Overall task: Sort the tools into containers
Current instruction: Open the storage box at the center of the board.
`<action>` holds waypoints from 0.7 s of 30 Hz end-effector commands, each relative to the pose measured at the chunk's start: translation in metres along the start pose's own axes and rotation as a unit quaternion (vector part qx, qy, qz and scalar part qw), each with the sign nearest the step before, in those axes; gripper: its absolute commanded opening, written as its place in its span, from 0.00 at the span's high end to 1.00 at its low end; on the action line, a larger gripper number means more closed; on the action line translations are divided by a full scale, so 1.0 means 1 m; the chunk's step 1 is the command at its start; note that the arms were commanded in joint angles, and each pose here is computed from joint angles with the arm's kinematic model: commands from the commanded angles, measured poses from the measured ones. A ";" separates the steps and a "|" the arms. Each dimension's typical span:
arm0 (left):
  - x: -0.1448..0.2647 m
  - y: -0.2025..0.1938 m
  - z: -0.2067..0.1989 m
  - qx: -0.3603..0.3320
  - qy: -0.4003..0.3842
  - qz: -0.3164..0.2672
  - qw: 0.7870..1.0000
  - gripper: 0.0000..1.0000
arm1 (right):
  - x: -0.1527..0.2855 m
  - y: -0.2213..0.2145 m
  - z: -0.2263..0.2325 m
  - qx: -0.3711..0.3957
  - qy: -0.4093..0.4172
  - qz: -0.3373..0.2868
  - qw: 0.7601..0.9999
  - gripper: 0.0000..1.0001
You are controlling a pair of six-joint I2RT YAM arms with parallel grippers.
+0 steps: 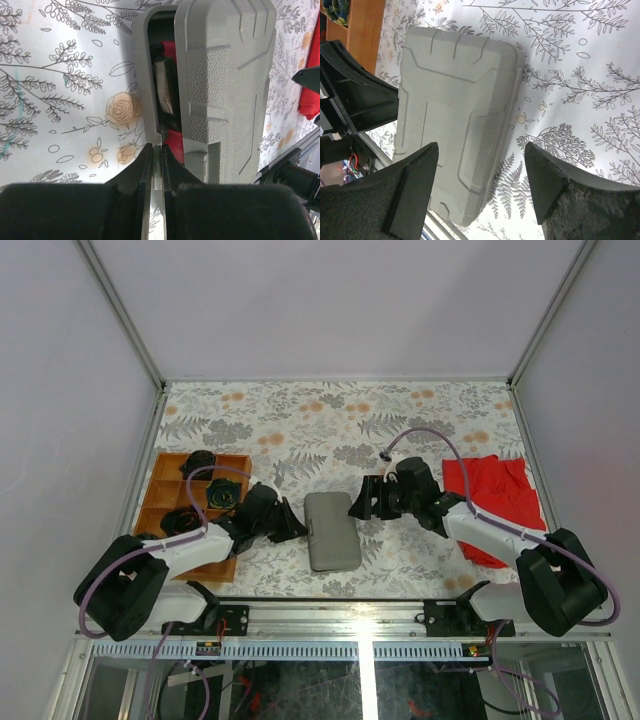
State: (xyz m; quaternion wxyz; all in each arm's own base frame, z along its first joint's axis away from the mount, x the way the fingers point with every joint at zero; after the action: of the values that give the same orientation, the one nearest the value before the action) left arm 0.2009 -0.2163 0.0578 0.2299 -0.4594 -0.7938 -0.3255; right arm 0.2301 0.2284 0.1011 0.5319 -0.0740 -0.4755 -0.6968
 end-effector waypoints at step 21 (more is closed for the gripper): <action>0.044 0.022 -0.069 -0.043 -0.114 -0.029 0.992 1.00 | 0.009 0.027 0.070 0.152 -0.088 -0.036 0.984 0.01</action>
State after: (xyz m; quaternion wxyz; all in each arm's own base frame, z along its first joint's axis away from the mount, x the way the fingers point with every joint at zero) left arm 0.1961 -0.2193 0.1072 0.1683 -0.4739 -0.8007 -0.3255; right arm 0.2212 0.2547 0.1465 0.4804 -0.0457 -0.6151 -0.6235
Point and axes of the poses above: each gripper's point midway between its finger pads, its own x axis back along the fingers, its own z axis along the line the jaws close on, y = z × x, the point moved 3 cm from there along x, back along the fingers, and after that the axes turned 5 degrees about x, right-handed, at the moved point
